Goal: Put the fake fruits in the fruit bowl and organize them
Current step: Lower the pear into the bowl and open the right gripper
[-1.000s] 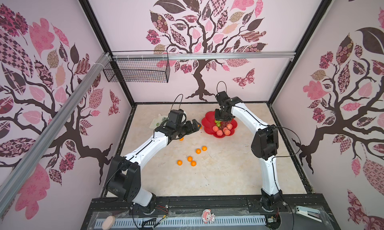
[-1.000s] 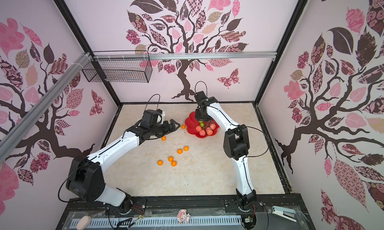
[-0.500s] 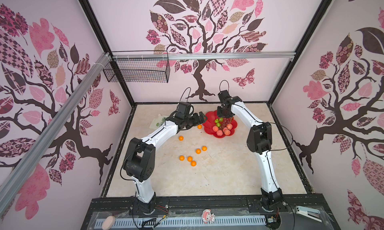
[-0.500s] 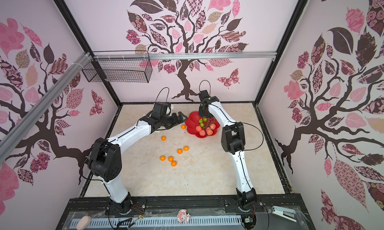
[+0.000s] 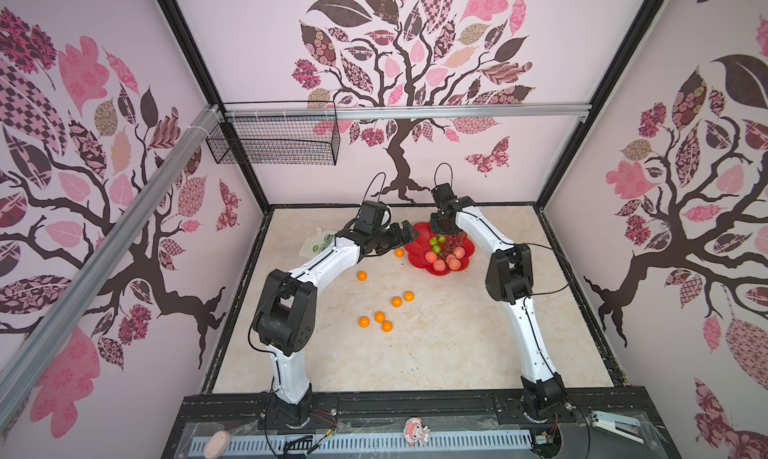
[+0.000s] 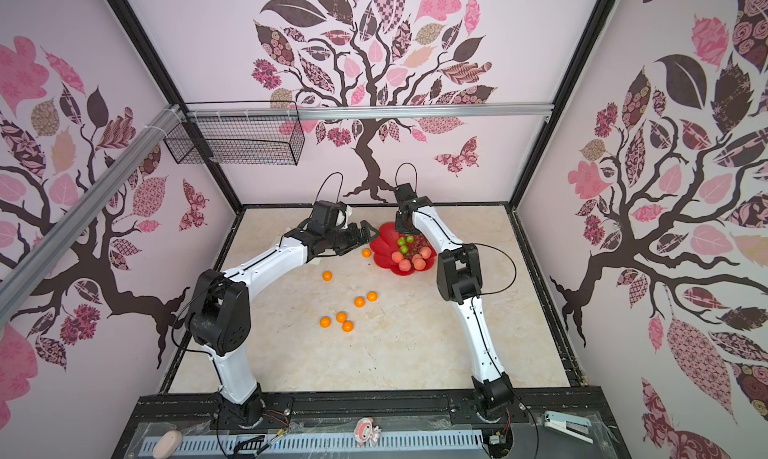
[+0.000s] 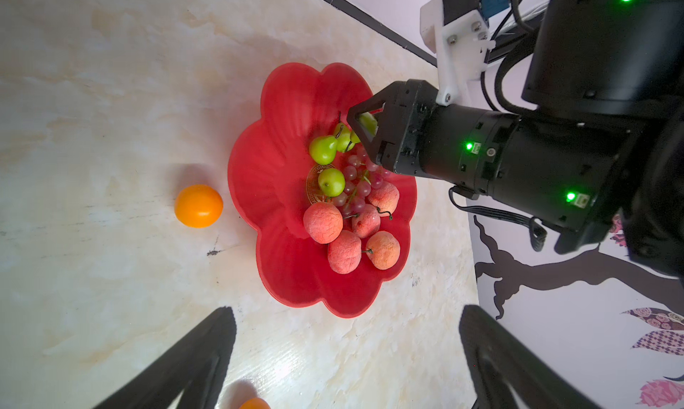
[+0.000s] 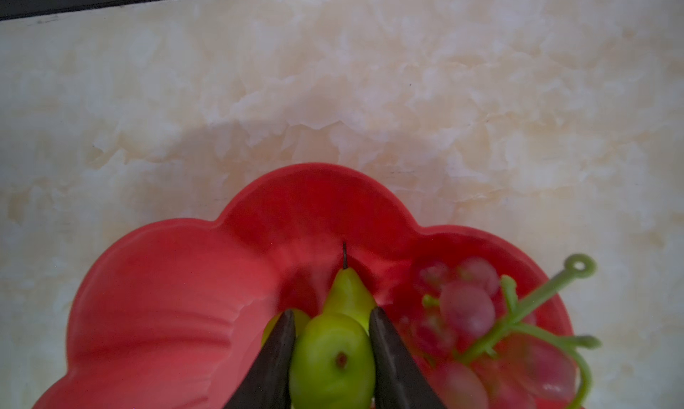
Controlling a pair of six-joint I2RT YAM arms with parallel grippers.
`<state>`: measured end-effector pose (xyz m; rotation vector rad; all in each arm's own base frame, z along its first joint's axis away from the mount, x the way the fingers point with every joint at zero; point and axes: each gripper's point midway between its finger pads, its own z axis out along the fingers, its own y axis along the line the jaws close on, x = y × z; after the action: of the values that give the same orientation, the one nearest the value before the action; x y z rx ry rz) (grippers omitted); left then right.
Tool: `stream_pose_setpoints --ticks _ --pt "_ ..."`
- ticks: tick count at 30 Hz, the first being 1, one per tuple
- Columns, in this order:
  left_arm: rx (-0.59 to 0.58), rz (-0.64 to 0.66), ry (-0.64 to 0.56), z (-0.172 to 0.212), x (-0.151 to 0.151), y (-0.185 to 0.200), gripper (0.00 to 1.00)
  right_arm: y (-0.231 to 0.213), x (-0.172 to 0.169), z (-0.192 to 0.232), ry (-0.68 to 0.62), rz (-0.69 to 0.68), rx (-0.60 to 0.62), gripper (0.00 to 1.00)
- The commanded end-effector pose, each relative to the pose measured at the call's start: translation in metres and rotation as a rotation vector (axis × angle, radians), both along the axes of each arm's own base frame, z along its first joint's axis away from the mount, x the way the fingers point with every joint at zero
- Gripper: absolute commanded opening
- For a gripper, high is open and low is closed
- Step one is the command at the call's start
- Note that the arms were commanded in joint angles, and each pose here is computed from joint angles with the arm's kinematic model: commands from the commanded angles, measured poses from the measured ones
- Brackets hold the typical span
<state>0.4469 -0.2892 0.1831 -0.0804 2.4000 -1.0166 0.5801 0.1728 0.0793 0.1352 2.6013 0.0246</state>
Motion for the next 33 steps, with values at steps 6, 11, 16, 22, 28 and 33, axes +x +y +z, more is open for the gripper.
stream_pose_setpoints --ticks 6,11,16,22,28,33 --pt "-0.023 -0.024 -0.024 0.006 0.009 -0.011 0.98 -0.005 0.012 -0.013 -0.016 -0.004 -0.027 0.36" --pt "-0.029 -0.026 -0.017 0.005 0.010 -0.013 0.98 -0.004 0.013 -0.016 -0.014 0.001 -0.028 0.39" --pt "-0.032 -0.029 -0.016 0.005 0.011 -0.015 0.98 -0.003 0.014 -0.018 -0.012 0.006 -0.028 0.40" --pt "-0.026 -0.034 -0.017 0.008 0.011 -0.015 0.98 -0.002 0.016 -0.006 -0.029 0.009 -0.018 0.40" --pt "-0.010 -0.031 -0.032 0.017 0.000 -0.009 0.98 0.000 0.015 0.032 -0.079 0.010 0.019 0.40" --pt "0.012 -0.007 -0.051 0.025 -0.014 0.004 0.98 0.004 0.007 0.077 -0.139 0.007 0.083 0.41"
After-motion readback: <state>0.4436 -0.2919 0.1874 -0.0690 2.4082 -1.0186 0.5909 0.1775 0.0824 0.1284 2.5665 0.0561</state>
